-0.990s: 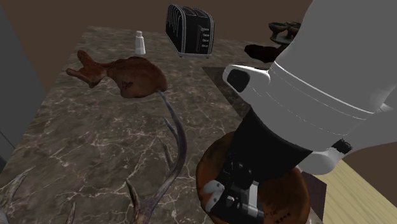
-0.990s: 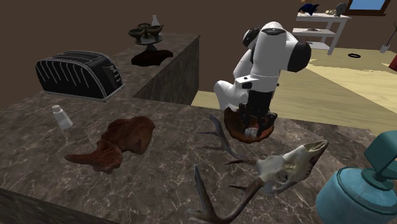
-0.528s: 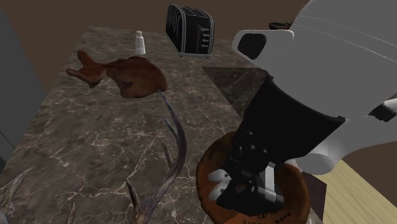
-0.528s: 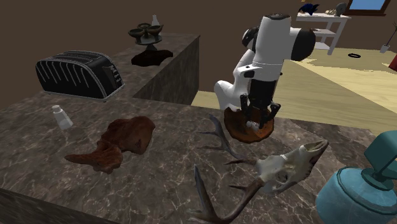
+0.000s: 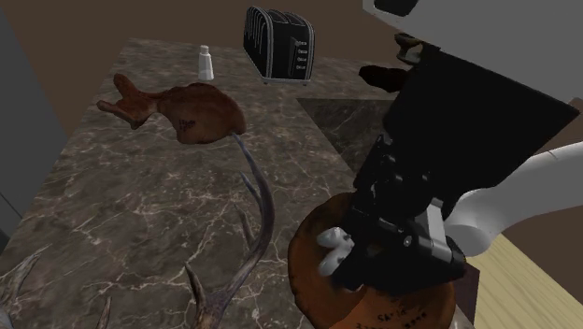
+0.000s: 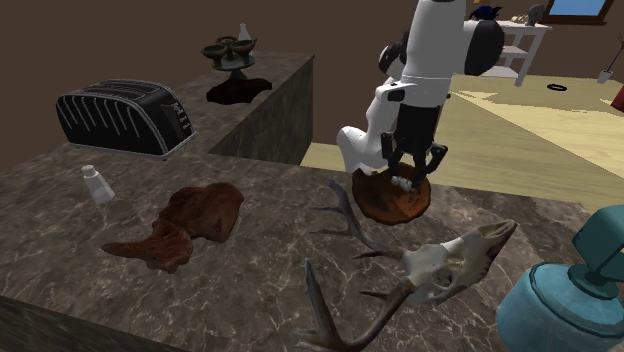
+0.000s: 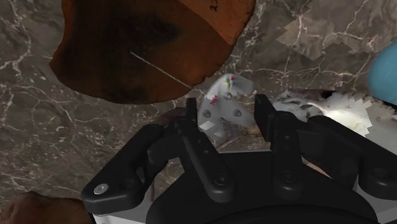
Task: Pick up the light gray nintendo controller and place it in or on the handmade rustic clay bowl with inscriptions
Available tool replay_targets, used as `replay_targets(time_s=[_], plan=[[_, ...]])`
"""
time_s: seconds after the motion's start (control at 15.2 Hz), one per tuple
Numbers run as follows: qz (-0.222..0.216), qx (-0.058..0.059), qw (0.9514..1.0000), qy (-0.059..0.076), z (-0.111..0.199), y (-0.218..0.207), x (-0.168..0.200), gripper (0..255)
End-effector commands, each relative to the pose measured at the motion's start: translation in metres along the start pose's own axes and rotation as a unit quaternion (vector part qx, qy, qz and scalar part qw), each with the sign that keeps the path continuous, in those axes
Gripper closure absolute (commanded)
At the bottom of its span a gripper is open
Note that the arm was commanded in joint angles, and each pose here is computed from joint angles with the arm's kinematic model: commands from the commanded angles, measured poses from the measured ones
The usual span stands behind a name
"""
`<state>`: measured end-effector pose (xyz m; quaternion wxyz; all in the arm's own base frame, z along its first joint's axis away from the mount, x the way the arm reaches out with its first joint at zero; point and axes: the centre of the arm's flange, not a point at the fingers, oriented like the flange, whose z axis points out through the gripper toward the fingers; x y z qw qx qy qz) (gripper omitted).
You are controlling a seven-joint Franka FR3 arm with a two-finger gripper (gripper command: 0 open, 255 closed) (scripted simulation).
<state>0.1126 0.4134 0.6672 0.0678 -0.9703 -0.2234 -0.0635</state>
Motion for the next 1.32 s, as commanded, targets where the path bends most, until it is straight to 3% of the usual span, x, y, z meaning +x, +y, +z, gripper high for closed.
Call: replay_targets(time_s=[0.0, 0.4, 0.66, 1.25], plan=[[0.0, 0.0, 1.0, 0.0, -0.01, 0.0, 0.003, 255], [0.0, 0.0, 1.0, 0.0, -0.039, -0.004, 0.008, 255], [0.0, 0.0, 1.0, 0.0, -0.064, 0.013, -0.032, 255], [0.0, 0.0, 1.0, 0.0, -0.017, 0.018, -0.039, 255]])
